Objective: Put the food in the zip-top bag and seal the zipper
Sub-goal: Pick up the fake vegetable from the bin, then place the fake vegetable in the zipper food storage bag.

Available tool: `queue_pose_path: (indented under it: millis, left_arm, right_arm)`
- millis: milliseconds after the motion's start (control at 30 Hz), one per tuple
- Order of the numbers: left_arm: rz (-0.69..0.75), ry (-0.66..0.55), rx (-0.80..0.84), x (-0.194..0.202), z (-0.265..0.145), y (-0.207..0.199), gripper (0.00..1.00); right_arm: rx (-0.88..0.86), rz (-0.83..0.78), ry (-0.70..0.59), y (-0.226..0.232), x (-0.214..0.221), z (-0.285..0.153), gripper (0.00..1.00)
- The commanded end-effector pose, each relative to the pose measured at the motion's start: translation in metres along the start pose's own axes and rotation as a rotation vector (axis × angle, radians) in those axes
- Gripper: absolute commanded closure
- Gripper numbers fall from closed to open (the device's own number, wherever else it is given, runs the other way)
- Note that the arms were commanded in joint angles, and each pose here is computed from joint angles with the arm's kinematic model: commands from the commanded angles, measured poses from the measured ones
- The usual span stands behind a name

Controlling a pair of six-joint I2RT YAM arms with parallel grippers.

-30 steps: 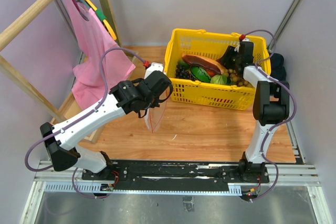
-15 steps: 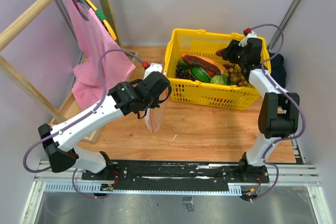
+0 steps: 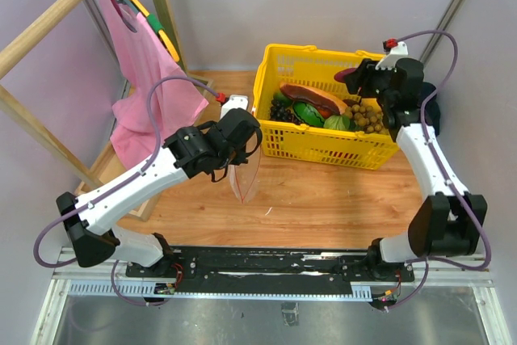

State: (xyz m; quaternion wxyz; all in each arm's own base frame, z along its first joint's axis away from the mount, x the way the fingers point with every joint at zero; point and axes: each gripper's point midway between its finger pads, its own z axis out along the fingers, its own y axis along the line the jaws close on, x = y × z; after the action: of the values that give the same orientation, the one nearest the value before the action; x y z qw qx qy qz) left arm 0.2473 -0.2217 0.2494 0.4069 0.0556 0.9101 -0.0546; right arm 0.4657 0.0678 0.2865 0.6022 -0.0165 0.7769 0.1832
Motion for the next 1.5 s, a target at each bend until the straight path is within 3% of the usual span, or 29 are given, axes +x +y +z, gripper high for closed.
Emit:
queue_pose_path:
  millis: [0, 500, 933, 1467]
  left_arm:
    - [-0.055, -0.035, 0.022, -0.010, -0.004, -0.001, 1.00]
    - [-0.149, -0.056, 0.046, -0.015, -0.005, -0.002, 0.99]
    - [-0.196, -0.070, 0.070, -0.017, -0.005, -0.002, 1.00]
    - [-0.201, -0.062, 0.110, -0.017, -0.003, -0.009, 1.00]
  right_arm:
    - [-0.101, -0.075, 0.028, 0.046, -0.003, -0.031, 0.96]
    - [-0.470, -0.162, 0.032, 0.194, -0.002, -0.108, 0.96]
    - [-0.701, -0.187, 0.118, 0.270, 0.020, -0.136, 0.94]
    - [-0.595, -0.319, 0.230, 0.292, 0.068, -0.109, 0.93]
